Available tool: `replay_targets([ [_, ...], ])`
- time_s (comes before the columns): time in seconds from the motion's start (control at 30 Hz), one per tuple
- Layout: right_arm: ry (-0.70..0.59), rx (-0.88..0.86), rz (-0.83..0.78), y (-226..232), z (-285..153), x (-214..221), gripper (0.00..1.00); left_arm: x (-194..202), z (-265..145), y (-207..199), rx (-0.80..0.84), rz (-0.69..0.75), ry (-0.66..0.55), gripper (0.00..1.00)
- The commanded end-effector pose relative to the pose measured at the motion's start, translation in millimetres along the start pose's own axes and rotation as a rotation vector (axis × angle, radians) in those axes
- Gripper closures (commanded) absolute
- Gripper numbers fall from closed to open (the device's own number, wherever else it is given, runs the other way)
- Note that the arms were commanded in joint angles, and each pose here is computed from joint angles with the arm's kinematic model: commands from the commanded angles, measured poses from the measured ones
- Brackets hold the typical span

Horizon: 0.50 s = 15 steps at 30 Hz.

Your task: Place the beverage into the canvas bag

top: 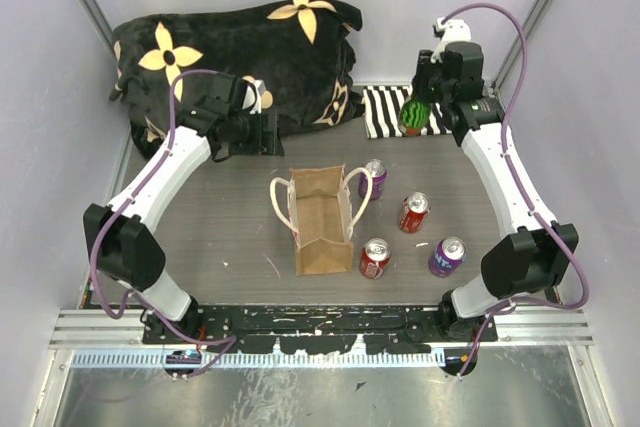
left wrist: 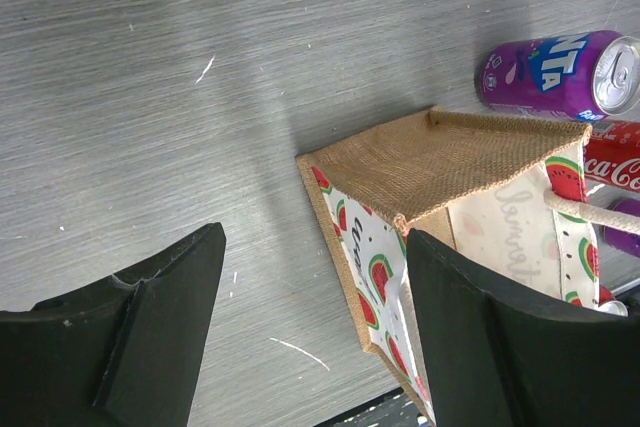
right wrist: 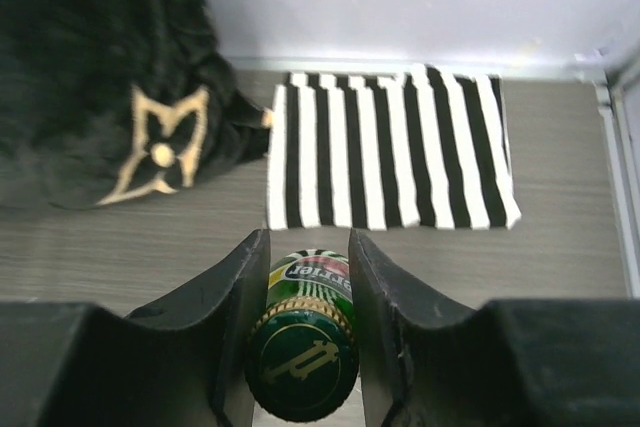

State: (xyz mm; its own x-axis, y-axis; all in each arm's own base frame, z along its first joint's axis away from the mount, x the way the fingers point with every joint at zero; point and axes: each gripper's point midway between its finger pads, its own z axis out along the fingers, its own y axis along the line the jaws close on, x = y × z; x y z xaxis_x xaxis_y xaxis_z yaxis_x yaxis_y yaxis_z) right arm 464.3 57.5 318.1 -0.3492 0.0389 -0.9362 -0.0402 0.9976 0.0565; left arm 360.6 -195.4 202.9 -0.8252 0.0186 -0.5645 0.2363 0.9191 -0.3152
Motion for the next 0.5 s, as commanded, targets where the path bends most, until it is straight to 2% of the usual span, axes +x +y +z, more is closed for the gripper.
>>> replay_targets([
  [0.0, -0.269, -0.076, 0.024, 36, -37, -99, 0.99, -5, -12, -3, 0.021, 0.000, -0.043, 0.20],
  [0.47, -0.284, -0.334, -0.024, 174, -81, -110, 0.99, 8, -19, 3, 0.017, -0.021, -0.035, 0.20],
])
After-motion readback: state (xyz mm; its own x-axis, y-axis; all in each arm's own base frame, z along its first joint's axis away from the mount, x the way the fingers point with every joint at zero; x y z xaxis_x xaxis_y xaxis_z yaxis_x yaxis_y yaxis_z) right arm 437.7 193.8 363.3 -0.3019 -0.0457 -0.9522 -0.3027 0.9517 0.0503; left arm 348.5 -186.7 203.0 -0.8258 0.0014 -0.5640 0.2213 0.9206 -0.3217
